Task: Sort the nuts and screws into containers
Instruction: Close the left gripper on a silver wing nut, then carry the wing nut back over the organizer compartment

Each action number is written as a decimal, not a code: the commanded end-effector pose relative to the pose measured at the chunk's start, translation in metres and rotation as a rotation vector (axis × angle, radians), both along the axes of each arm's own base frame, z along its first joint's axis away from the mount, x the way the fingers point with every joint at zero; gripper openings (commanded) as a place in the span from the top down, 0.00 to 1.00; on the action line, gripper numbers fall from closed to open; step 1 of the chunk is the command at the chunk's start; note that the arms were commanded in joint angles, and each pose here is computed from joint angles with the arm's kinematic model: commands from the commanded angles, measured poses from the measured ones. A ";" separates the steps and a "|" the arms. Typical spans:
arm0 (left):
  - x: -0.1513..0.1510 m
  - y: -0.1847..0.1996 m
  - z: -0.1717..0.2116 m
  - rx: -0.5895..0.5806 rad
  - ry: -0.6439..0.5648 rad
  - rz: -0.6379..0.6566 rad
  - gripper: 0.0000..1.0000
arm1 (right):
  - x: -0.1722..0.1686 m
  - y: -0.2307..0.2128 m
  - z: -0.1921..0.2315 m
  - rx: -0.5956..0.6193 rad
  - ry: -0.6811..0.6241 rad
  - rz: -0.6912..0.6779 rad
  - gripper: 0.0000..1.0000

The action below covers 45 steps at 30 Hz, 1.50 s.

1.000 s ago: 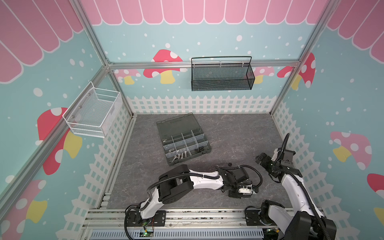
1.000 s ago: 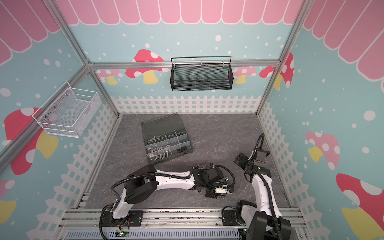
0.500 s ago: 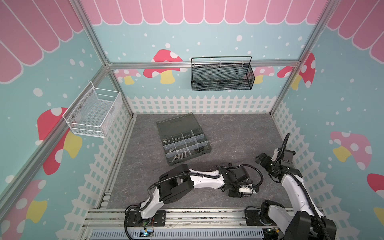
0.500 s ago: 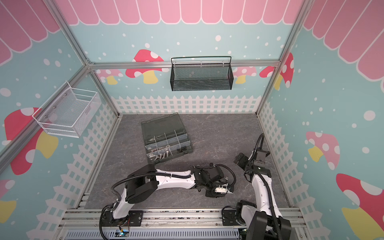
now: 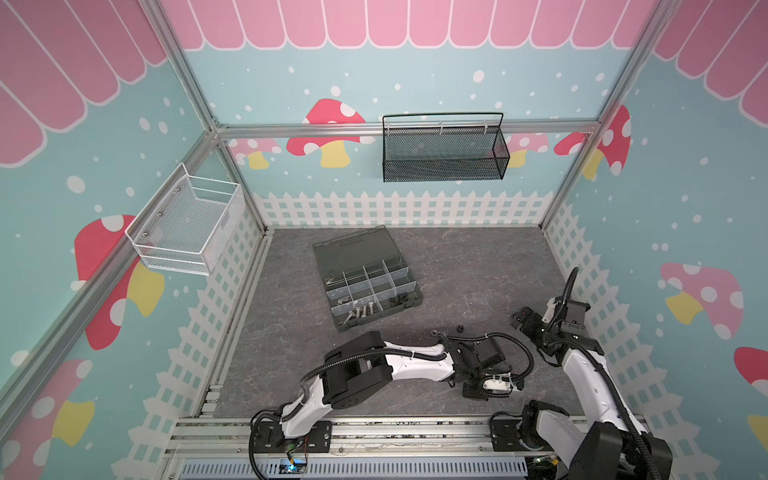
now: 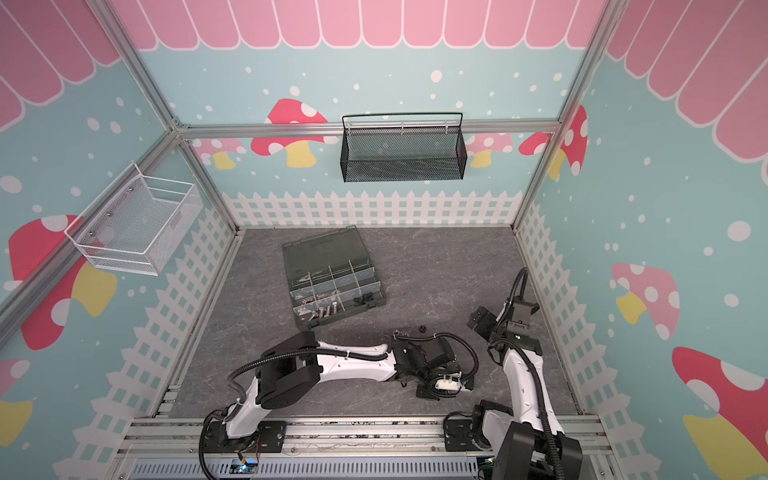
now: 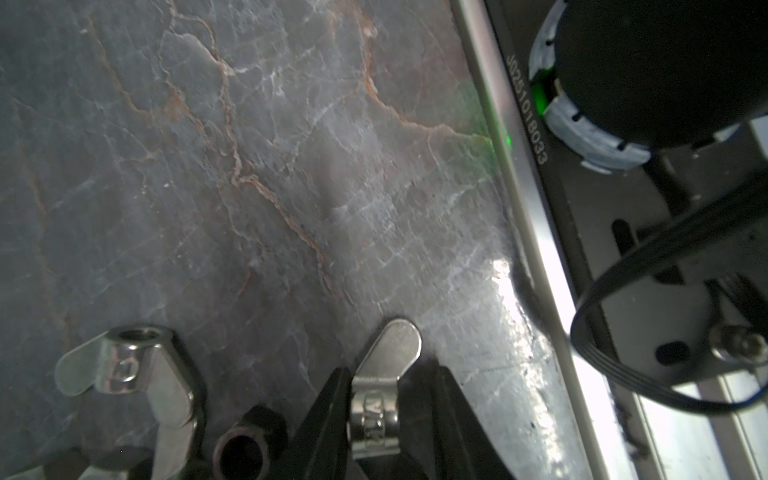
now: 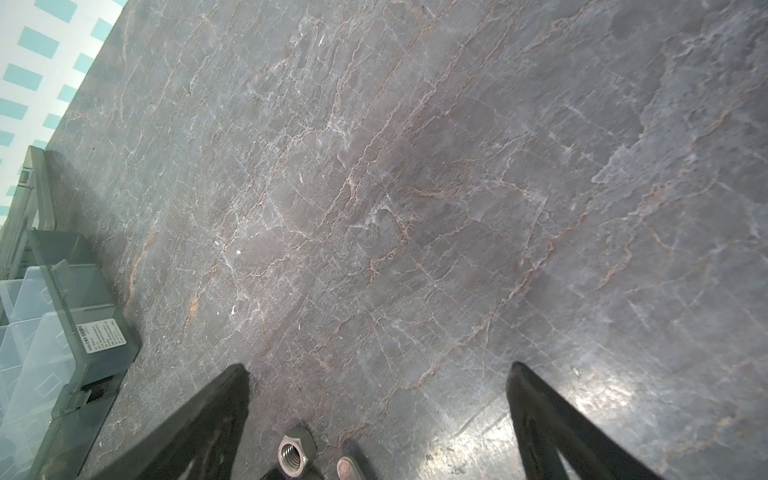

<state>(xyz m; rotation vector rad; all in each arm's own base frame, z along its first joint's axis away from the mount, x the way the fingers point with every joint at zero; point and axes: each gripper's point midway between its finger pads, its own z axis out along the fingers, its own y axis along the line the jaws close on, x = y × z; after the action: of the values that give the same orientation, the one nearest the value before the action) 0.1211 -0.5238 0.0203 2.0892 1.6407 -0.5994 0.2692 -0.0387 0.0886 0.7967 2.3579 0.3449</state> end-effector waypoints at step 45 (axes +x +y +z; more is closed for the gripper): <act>0.211 0.322 0.153 -0.329 -0.094 1.515 1.00 | 0.001 0.042 0.068 -0.168 -0.156 0.217 0.02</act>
<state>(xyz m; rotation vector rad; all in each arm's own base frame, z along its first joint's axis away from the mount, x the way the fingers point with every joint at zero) 0.3236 -0.2376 0.1809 0.4651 2.1656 -0.2483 0.2717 0.0026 0.1575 0.4031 2.2622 0.3545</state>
